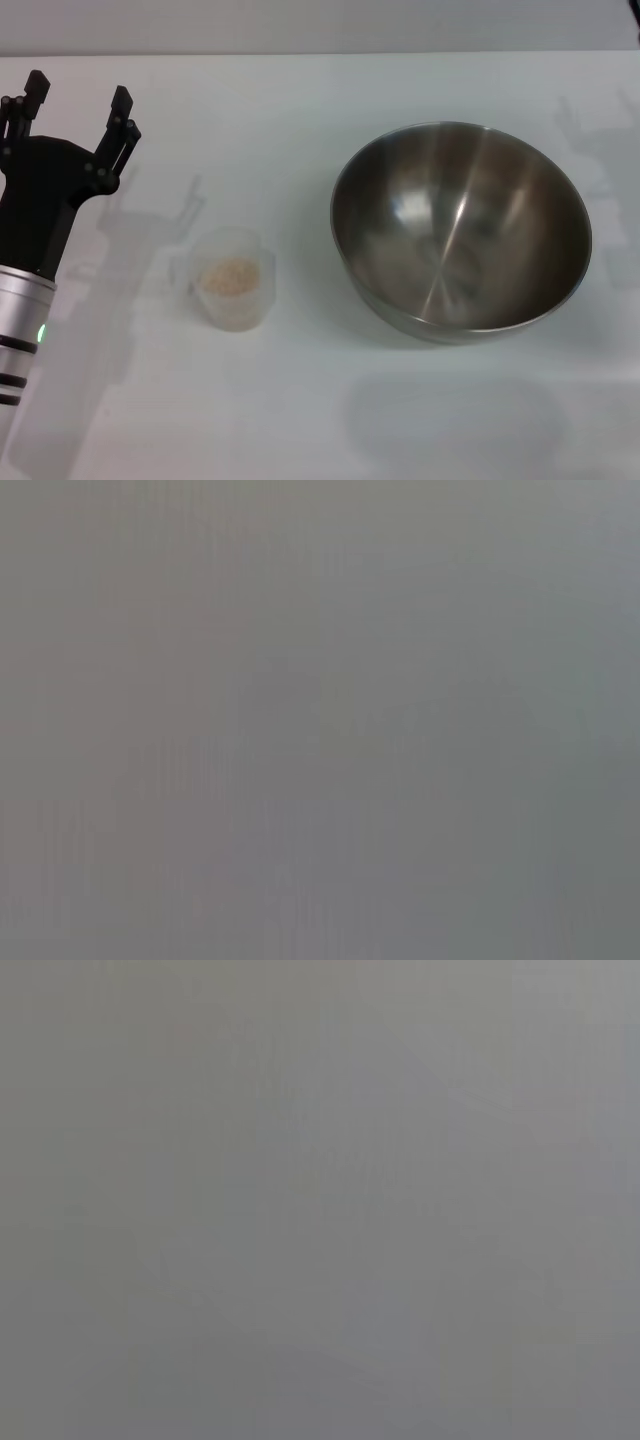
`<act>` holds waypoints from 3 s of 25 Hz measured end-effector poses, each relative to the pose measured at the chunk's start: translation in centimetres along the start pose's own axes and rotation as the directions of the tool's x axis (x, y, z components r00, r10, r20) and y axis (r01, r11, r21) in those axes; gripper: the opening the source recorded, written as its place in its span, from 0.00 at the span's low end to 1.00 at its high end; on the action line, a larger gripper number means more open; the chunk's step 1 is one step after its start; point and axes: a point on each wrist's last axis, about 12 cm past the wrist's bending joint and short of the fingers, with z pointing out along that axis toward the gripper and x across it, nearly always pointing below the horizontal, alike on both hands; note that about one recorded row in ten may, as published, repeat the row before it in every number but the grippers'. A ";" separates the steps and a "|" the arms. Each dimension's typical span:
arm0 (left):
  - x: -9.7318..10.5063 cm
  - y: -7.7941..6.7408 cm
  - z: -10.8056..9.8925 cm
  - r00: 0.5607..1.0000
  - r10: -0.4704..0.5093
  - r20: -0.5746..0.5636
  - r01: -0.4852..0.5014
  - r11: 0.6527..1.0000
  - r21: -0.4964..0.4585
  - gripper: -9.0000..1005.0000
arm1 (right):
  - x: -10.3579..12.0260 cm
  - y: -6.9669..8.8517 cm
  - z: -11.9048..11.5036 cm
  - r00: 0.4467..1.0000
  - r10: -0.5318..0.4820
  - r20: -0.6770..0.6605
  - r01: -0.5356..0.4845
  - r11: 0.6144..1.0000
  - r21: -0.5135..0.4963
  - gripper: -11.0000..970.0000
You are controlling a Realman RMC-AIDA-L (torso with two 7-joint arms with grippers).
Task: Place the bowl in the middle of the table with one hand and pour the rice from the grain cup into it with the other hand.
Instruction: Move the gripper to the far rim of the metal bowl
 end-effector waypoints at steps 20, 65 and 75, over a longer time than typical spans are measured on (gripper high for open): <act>0.1 0.2 -0.4 1.000 0.006 -0.010 -0.006 1.000 -0.006 0.81 | -5.1 3.0 5.1 0.932 0.239 -0.271 -0.252 0.968 -0.013 0.72; 0.0 1.1 -0.1 1.000 0.018 0.004 -0.018 0.999 -0.045 0.80 | -6.5 0.3 7.9 0.030 -0.187 -0.982 -0.517 0.838 -0.176 0.69; 0.0 1.2 0.0 1.000 0.022 0.004 -0.022 0.999 -0.046 0.80 | -5.3 1.1 8.2 0.041 -0.198 -0.979 -0.523 0.831 -0.190 0.68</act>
